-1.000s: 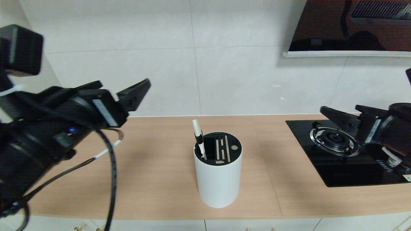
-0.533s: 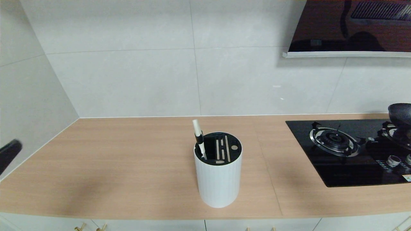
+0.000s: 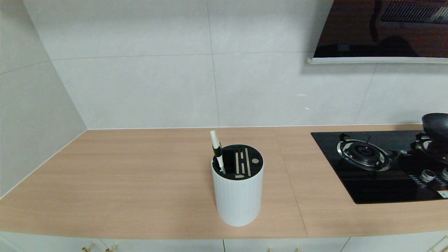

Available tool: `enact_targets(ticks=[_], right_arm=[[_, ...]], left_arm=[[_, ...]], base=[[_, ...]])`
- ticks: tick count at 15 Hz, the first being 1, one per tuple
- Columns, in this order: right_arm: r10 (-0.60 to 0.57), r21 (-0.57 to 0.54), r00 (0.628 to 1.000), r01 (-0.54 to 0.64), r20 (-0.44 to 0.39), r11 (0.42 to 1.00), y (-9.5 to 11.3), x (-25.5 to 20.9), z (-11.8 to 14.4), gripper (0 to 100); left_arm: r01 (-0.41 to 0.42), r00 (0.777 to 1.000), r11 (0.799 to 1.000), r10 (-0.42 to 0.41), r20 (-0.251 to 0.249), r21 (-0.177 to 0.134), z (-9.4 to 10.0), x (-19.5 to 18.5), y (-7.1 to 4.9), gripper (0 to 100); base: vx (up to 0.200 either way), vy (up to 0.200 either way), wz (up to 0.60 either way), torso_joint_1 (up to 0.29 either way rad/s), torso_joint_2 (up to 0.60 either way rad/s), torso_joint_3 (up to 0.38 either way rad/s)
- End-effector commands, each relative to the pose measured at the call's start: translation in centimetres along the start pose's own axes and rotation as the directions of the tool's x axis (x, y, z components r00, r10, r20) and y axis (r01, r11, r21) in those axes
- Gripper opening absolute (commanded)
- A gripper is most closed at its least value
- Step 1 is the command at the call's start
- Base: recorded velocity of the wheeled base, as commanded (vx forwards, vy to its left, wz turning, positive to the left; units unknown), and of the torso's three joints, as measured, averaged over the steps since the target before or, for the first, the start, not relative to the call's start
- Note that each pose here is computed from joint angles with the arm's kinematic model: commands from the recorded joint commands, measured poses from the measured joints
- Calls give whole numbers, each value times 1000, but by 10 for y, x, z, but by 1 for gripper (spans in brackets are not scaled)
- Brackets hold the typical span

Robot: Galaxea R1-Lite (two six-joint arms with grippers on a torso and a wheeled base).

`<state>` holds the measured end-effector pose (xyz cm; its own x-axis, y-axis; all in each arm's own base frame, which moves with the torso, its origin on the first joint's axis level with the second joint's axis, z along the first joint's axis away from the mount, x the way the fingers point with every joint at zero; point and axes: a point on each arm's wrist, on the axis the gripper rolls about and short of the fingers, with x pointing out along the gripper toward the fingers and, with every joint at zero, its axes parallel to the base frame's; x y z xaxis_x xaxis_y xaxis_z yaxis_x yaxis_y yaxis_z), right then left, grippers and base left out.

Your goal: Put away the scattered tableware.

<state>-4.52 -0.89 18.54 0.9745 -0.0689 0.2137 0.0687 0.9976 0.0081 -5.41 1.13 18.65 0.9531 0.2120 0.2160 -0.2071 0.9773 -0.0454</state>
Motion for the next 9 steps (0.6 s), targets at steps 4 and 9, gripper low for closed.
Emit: enact_targets(ticks=[4, 9], right_arm=[[-42, -26, 997, 44, 69, 999, 5, -18, -31, 100], [-24, -33, 999, 23, -33, 999, 7, -1, -90, 100]], left_arm=[[-128, 991, 991, 126, 48, 41, -24, -14, -2, 100], [-3, 992, 993, 18, -128, 114, -97, 4, -8, 100]], base=[[0, 0, 0, 0, 0, 0], [0, 0, 0, 0, 0, 0]])
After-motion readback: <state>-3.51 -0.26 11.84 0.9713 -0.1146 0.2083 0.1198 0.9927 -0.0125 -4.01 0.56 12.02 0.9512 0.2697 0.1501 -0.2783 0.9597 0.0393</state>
